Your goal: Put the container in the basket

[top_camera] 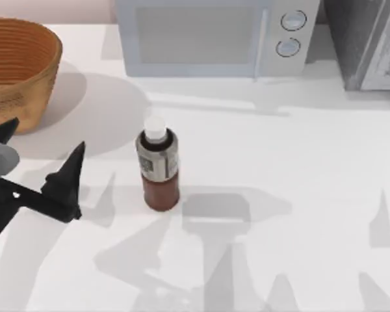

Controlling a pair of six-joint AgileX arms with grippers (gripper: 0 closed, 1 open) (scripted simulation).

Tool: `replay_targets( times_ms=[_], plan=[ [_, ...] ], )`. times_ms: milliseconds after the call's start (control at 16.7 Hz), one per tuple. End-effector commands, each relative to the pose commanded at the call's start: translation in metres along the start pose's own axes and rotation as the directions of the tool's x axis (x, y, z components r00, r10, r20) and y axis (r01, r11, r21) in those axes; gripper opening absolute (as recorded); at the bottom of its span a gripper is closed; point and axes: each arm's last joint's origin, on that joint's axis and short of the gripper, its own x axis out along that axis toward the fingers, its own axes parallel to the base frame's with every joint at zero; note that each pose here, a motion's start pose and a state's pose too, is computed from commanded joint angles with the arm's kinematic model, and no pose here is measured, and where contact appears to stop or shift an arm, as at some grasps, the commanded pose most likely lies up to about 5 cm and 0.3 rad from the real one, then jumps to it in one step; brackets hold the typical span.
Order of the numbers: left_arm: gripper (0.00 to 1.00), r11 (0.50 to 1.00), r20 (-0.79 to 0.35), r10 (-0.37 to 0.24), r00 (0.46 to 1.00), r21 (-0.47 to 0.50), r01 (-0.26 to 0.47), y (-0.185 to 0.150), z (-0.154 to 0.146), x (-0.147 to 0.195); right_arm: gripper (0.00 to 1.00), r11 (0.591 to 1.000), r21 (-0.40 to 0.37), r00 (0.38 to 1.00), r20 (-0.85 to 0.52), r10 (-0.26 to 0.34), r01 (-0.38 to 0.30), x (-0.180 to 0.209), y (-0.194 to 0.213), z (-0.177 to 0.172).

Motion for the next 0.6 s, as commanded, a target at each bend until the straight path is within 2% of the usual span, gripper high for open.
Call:
replay_targets(
  times_ms=[300,600],
  plan=[
    [1.0,0.985,-0.028,-0.169,0.985,0.011,0.17,-0.009,-0.027,0.033,1.0,1.0,0.0,1.0,0.0,0.0,0.0,0.0,0.0,0.0],
    [1.0,0.955,-0.046,-0.296,0.954,0.018,0.297,-0.02,-0.057,0.05,1.0,1.0,0.0,1.0,0.0,0.0,0.0,0.0,0.0,0.0]
  ],
)
